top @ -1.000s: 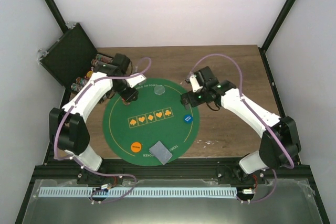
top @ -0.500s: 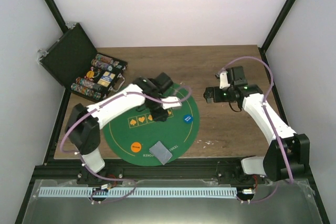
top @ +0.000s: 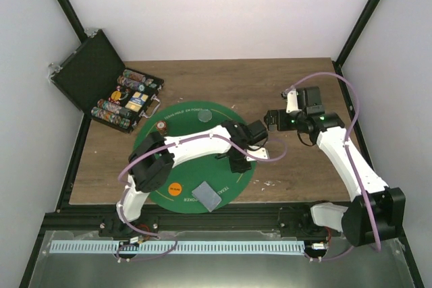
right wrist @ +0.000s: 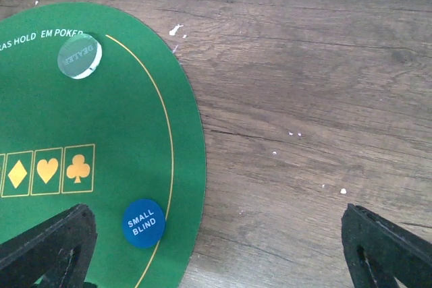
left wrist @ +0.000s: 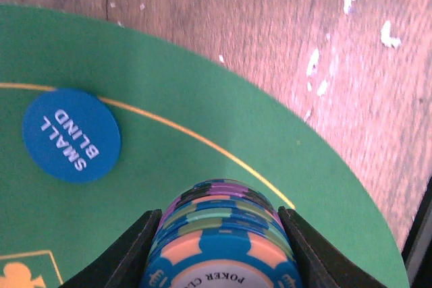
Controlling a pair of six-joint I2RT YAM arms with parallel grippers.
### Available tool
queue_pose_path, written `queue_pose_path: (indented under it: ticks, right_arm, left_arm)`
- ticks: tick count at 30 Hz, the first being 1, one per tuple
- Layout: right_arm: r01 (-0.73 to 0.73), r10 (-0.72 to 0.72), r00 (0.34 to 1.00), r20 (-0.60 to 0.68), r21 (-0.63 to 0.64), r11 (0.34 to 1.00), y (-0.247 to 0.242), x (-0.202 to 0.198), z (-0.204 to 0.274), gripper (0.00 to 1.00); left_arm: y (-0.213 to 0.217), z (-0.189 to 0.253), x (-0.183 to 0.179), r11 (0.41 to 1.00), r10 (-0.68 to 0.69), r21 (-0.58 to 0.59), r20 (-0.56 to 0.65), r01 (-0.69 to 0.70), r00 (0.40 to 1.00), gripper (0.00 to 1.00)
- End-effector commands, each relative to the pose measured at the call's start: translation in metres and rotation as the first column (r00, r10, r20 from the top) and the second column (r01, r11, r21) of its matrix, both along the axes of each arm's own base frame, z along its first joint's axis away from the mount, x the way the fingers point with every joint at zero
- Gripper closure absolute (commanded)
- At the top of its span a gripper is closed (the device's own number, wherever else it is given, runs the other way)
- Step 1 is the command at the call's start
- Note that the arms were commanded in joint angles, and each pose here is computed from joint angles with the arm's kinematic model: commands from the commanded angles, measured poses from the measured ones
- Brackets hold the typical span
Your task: Distribute texas hold em gaming equipment
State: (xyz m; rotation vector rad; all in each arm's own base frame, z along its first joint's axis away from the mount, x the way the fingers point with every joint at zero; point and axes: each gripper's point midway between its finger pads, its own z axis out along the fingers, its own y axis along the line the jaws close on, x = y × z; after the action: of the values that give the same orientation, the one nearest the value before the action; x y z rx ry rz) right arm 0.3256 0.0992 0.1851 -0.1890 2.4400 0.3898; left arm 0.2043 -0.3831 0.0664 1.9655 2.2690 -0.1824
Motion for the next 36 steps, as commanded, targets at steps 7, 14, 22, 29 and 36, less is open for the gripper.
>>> queue_pose_path:
  ticks: [7, 14, 22, 29, 36]
  right_arm:
    - [0.019, -0.019, 0.999, 0.043, -0.014, 1.000, -0.009, -0.008, 0.017, 0.00]
    - [0.117, -0.111, 0.992, 0.055, -0.101, 0.988, -0.031, -0.004, 0.025, 0.00]
    - [0.226, -0.205, 0.971, 0.123, -0.200, 0.953, -0.059, -0.006, 0.049, 0.00]
    - [0.213, -0.188, 0.973, 0.132, -0.213, 0.954, -0.060, -0.011, 0.053, 0.00]
    - [0.233, -0.201, 0.967, 0.155, -0.222, 0.947, -0.065, -0.014, 0.062, 0.00]
  left_arm:
    - [-0.028, -0.025, 0.016, 0.982, 0.186, -0.038, 0.010, -0.186, 0.982, 1.00]
    - [-0.039, -0.031, 0.026, 0.969, 0.242, -0.067, 0.030, -0.239, 0.970, 1.00]
    - [-0.052, -0.036, 0.033, 0.963, 0.257, -0.086, 0.029, -0.253, 0.966, 0.94]
    - [-0.057, -0.037, 0.038, 0.963, 0.266, -0.060, 0.030, -0.264, 0.963, 0.87]
    - [-0.056, -0.037, 0.038, 0.958, 0.282, -0.057, 0.033, -0.280, 0.959, 0.84]
